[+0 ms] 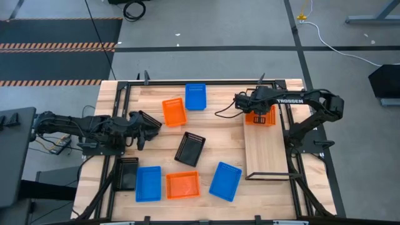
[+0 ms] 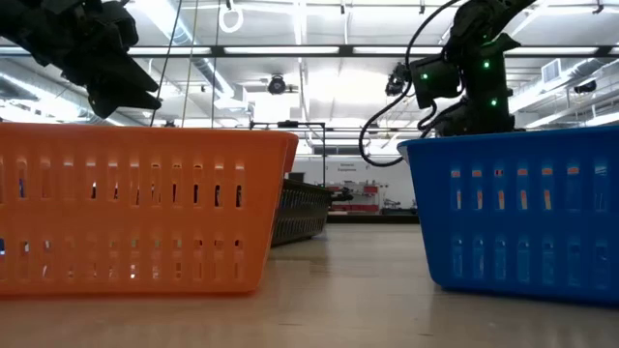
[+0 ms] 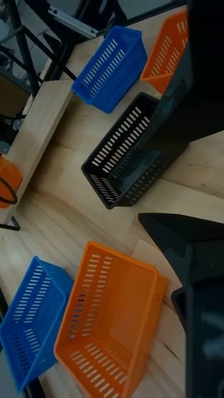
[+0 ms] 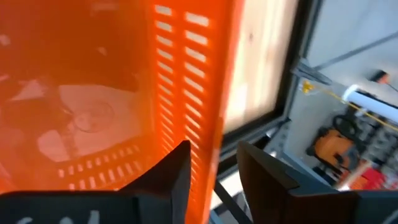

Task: Stack baskets on shelf by color
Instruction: Put the right orange bin on the shelf

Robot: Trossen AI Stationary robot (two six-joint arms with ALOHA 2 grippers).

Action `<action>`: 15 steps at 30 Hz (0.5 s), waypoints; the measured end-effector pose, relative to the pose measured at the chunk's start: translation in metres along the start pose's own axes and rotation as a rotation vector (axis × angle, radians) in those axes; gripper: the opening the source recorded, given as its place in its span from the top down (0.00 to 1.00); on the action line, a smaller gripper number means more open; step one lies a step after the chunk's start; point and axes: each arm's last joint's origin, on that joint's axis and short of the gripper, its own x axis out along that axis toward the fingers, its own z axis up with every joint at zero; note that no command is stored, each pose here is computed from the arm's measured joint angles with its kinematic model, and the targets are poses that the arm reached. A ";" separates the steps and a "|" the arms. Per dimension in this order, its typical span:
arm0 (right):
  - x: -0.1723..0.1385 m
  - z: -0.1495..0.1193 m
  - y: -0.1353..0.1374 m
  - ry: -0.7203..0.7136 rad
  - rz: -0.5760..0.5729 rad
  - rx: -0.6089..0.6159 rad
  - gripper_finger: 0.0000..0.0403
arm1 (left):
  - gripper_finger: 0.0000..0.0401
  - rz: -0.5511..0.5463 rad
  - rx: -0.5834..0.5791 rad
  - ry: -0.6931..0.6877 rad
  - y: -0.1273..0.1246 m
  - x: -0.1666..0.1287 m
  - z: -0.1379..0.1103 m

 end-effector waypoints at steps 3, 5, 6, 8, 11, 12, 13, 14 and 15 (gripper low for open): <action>-0.008 -0.001 0.001 0.012 -0.040 0.022 0.66 | 0.55 0.003 0.000 -0.002 0.000 0.000 0.000; -0.017 -0.001 0.001 0.006 -0.050 0.043 0.66 | 0.55 0.003 0.000 -0.002 0.000 0.000 0.000; -0.022 -0.001 0.001 0.004 -0.052 0.048 0.66 | 0.55 0.003 0.000 -0.002 0.000 0.000 0.000; -0.034 0.000 0.001 -0.019 -0.041 0.064 0.66 | 0.55 0.002 0.000 -0.002 0.000 0.000 0.000; -0.055 0.001 0.003 -0.058 0.030 0.097 0.66 | 0.55 0.002 -0.001 -0.002 0.000 0.000 0.000; -0.061 0.002 0.004 -0.080 0.079 0.114 0.66 | 0.55 0.002 -0.001 -0.002 0.000 0.000 0.000; -0.067 0.003 0.006 -0.101 0.142 0.130 0.66 | 0.55 0.002 -0.001 -0.002 0.000 0.000 0.000; -0.072 0.005 0.008 -0.120 0.210 0.146 0.66 | 0.55 0.002 -0.001 -0.002 0.000 0.000 0.000; -0.076 0.006 0.010 -0.139 0.274 0.160 0.66 | 0.55 0.002 -0.001 -0.002 0.000 0.000 0.000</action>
